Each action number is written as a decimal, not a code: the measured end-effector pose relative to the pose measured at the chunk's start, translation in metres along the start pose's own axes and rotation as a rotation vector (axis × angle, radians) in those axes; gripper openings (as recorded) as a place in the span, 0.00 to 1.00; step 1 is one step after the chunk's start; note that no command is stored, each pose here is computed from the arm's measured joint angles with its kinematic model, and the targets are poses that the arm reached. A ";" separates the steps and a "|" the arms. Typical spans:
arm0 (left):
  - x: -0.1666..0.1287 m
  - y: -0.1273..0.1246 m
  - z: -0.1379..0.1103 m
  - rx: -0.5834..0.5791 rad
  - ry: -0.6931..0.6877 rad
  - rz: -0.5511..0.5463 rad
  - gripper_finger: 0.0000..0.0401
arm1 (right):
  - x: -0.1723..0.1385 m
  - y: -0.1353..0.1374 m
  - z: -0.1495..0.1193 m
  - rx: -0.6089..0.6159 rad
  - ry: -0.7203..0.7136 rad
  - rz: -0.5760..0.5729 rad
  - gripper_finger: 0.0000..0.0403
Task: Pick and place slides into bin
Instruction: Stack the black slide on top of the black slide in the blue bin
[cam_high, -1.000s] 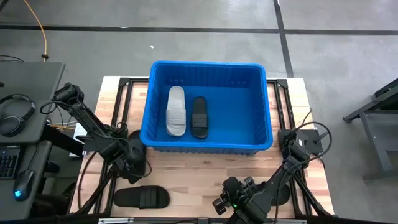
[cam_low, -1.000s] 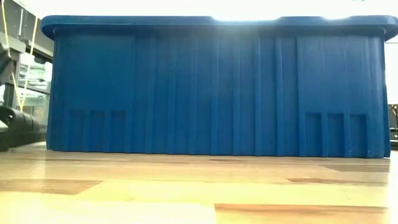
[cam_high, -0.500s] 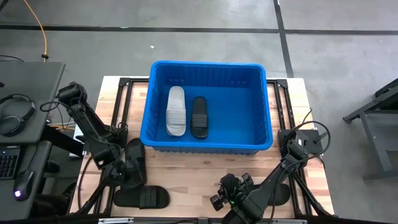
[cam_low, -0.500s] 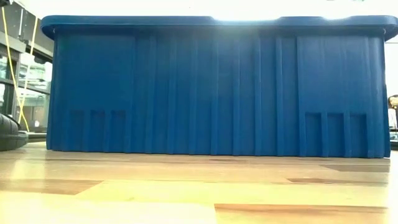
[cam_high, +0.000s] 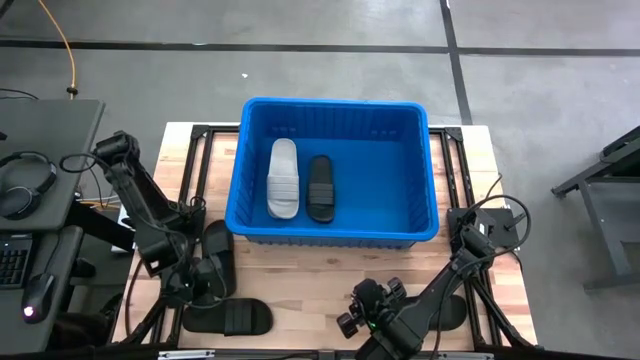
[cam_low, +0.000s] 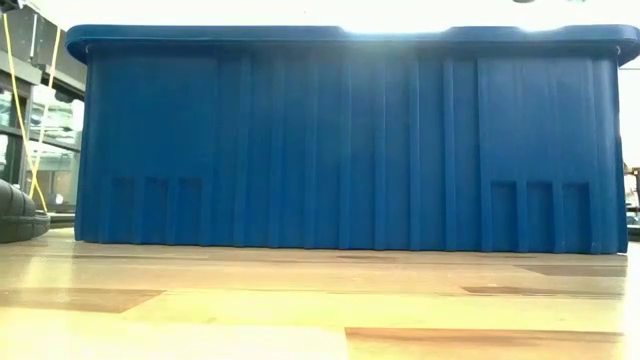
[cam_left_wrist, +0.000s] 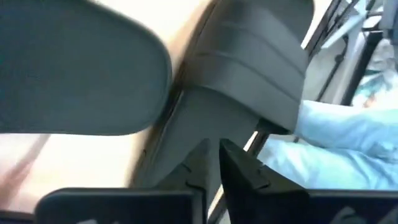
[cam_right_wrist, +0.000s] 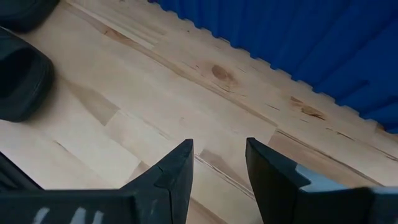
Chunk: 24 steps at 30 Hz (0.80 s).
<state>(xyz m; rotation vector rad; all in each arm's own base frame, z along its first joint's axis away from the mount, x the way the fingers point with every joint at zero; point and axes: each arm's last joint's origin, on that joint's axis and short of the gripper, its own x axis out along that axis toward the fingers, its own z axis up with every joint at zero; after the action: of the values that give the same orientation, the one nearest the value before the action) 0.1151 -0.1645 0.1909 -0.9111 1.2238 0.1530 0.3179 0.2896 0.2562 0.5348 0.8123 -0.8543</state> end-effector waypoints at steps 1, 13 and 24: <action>-0.005 -0.004 0.000 0.022 -0.019 0.013 0.07 | 0.000 0.000 0.000 0.000 0.000 0.000 0.34; -0.065 -0.010 0.009 0.332 -0.151 0.386 0.28 | 0.004 0.001 0.007 -0.039 -0.048 -0.005 0.34; -0.044 0.021 0.010 0.293 -0.165 0.563 0.44 | 0.004 0.000 0.006 -0.040 -0.042 -0.009 0.34</action>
<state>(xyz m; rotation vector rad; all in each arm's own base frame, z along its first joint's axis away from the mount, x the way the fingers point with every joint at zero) 0.0940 -0.1282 0.2185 -0.2778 1.2810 0.4741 0.3222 0.2837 0.2568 0.4767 0.7923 -0.8529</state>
